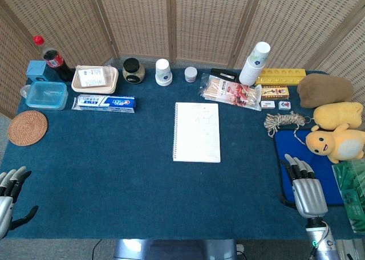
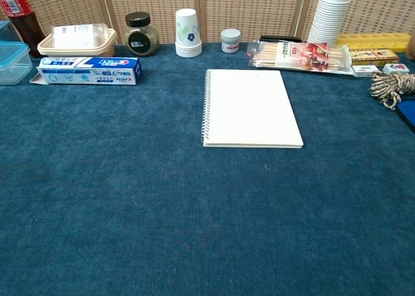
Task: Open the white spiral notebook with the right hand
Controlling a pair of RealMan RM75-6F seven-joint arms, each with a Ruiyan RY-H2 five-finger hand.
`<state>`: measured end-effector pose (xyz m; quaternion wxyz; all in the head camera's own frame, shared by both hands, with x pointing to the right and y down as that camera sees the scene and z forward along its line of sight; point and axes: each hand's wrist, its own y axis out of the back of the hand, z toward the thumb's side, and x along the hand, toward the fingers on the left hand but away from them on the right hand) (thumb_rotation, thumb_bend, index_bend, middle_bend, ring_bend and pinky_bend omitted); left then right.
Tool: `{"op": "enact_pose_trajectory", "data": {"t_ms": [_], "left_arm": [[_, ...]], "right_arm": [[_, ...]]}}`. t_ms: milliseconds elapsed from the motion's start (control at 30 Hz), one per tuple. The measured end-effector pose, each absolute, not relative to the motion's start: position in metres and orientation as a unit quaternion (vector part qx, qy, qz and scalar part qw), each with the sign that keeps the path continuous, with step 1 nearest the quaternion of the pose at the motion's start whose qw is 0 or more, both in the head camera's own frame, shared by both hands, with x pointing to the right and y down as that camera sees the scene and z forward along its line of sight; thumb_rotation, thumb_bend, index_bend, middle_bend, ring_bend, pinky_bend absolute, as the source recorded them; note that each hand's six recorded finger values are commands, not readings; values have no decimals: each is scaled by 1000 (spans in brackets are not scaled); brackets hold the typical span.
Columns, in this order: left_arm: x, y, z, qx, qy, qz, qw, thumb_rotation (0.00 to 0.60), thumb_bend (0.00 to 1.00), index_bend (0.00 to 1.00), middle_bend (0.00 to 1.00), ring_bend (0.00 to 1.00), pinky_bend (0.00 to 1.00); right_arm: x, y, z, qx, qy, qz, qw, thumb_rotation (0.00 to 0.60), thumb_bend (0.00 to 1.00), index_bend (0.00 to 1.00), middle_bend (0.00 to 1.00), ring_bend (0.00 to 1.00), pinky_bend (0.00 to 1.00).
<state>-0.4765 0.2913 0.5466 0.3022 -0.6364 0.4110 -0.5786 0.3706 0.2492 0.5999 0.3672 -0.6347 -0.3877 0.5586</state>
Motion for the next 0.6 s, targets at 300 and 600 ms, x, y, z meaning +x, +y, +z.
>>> {"op": "enact_pose_trajectory", "data": {"t_ms": [300, 600], "left_arm": [[-477, 290, 543, -635, 413, -575, 309, 600, 252, 154, 68, 28, 0], [-471, 285, 531, -636, 415, -561, 329, 600, 252, 154, 69, 27, 0]], "right_arm": [[361, 245, 603, -645, -386, 548, 367, 600, 157, 127, 135, 104, 156], [306, 221, 613, -686, -371, 496, 381, 600, 158, 124, 132, 102, 156]]}}
